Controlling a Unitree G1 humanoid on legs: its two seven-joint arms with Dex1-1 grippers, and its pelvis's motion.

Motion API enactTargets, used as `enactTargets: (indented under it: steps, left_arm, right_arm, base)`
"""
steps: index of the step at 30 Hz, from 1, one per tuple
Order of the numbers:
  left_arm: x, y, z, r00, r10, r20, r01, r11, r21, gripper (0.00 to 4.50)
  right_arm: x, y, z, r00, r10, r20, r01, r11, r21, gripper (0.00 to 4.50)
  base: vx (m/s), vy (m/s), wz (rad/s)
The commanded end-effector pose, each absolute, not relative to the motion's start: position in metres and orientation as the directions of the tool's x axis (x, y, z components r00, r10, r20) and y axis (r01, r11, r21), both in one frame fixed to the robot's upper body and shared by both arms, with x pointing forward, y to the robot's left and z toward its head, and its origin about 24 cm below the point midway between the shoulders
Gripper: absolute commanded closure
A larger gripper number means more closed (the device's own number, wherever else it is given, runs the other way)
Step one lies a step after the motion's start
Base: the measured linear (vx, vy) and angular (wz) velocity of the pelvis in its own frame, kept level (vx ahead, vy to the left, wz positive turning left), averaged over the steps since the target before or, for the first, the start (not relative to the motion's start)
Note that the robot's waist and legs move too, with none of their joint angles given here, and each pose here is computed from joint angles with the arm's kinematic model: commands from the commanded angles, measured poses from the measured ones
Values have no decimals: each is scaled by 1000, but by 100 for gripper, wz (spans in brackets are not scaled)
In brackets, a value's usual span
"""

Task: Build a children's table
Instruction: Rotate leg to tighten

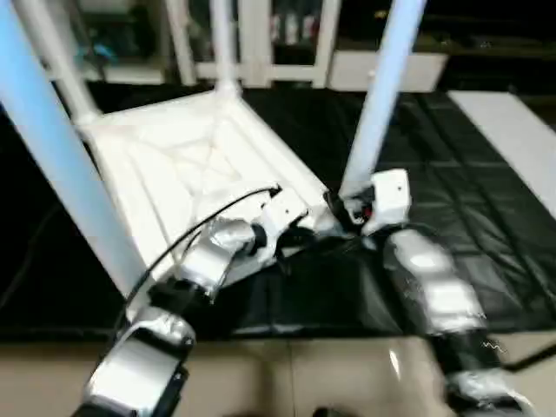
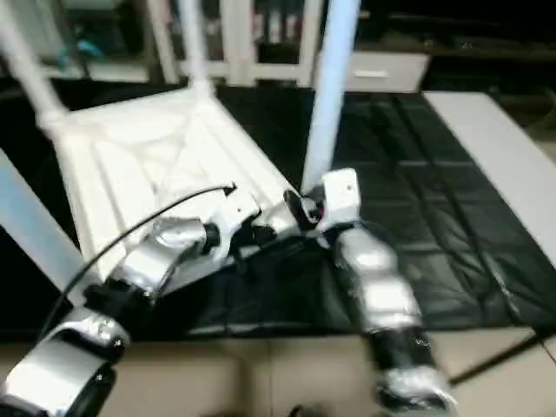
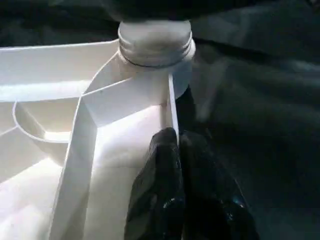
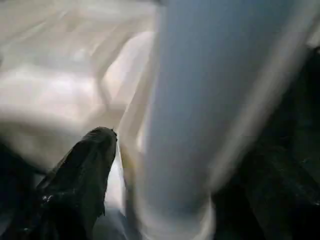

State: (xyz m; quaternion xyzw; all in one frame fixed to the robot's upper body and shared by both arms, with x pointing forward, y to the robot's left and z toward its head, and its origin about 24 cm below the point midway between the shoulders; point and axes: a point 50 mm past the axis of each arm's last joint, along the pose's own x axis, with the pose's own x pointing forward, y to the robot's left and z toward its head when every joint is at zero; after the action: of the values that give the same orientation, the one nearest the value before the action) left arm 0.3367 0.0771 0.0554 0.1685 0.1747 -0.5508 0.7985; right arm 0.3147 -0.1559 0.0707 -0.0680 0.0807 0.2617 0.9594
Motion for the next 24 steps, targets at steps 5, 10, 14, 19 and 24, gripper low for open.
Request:
enactTargets:
  steps: [5,10,14,19,24]
  left_arm:
    - [311,96,36,29,-828,-560,994,85,-73,450]
    - [307,108,41,-36,-815,-578,997,14,-81,450]
    - [312,107,45,11,-826,-564,996,61,-70,423]
    - [314,104,44,39,-816,-577,998,56,-11,396]
    - [314,104,41,28,-810,-585,998,51,-22,396]
  right_arm:
    - [283,-171,75,675,666,-318,-725,678,-119,69]
    - [263,-184,75,568,716,-405,-808,578,-111,69]
    - [266,-184,76,585,703,-405,-794,598,-109,58]
    - [265,-178,77,566,719,-403,-809,579,-101,54]
    - [267,-176,77,563,722,-403,-811,577,-99,54]
  base:
    - [0,0,0]
    - [0,0,0]
    - [0,0,0]
    - [0,0,0]
    - [0,0,0]
